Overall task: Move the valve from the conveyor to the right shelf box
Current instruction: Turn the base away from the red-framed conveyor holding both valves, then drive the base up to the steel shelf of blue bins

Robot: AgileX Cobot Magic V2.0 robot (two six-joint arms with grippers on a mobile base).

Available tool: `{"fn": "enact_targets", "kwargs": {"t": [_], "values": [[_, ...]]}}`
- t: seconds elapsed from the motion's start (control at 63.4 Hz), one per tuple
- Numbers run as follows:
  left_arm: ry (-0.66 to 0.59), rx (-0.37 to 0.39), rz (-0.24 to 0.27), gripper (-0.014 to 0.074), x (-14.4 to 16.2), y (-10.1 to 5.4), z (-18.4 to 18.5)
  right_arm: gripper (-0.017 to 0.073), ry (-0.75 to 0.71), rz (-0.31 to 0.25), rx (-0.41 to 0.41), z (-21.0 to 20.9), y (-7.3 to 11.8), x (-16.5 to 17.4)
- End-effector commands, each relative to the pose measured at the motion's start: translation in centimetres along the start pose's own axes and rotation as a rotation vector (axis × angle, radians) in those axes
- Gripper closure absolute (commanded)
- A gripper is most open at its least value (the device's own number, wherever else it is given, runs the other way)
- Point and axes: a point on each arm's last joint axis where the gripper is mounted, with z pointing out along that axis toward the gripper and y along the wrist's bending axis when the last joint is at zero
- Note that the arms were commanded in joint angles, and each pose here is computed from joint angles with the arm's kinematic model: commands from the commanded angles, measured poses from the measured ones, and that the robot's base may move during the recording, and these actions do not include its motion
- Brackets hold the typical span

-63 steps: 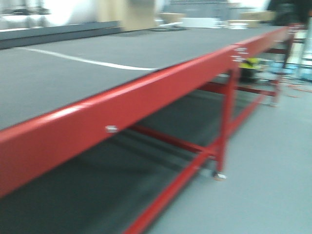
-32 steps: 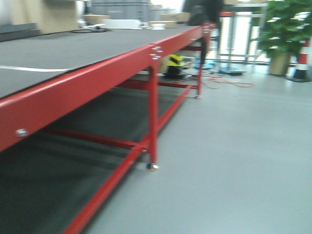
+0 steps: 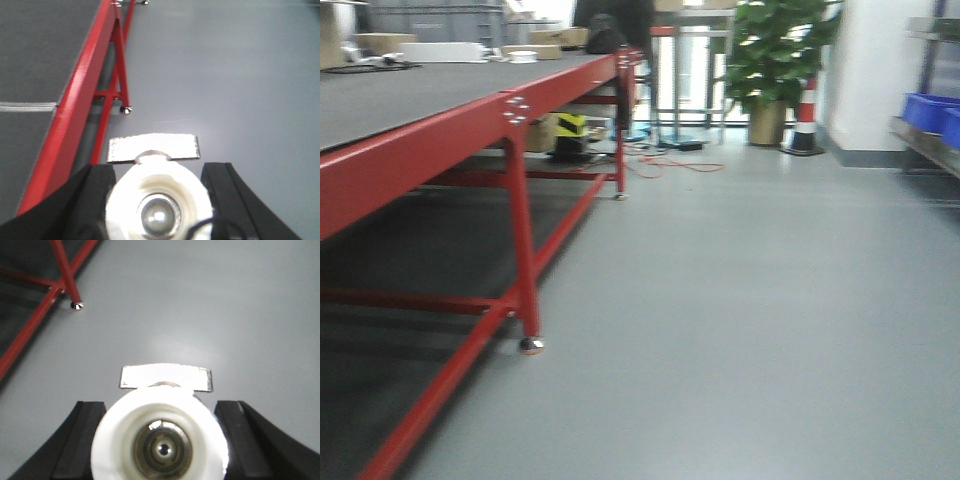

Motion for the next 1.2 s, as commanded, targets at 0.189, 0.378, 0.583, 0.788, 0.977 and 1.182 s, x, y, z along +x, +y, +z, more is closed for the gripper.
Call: {"fn": "enact_targets", "kwargs": {"t": [0.189,0.378,0.583,0.788,0.977,1.182], "values": [[-0.067,0.0,-0.008,0.0704,-0.7,0.0,-0.66,0.0721,-0.09,-0.01,0.014,-0.93,-0.09,-0.87],[-0.067,0.0,-0.008,0.0704,-0.7,0.0,-0.66,0.0721,-0.09,-0.01,0.014,-0.93,-0.09,-0.87],[-0.067,0.0,-0.008,0.0704,-0.7,0.0,-0.66,0.0721,-0.09,-0.01,0.014,-0.93,-0.09,-0.87],[-0.067,0.0,-0.008,0.0704,-0.7,0.0,-0.66,0.0721,-0.09,-0.011,0.012,-0.94,-0.04,-0.87],[-0.067,0.0,-0.008,0.0704,-0.7,0.0,-0.66,0.0721,-0.09,-0.011,0.012,-0.94,-0.04,-0.87],[-0.067,0.0,-0.008,0.0704,-0.7,0.0,-0.66,0.0721,-0.09,-0.011,0.012,-0.94,-0.04,-0.87]]}}
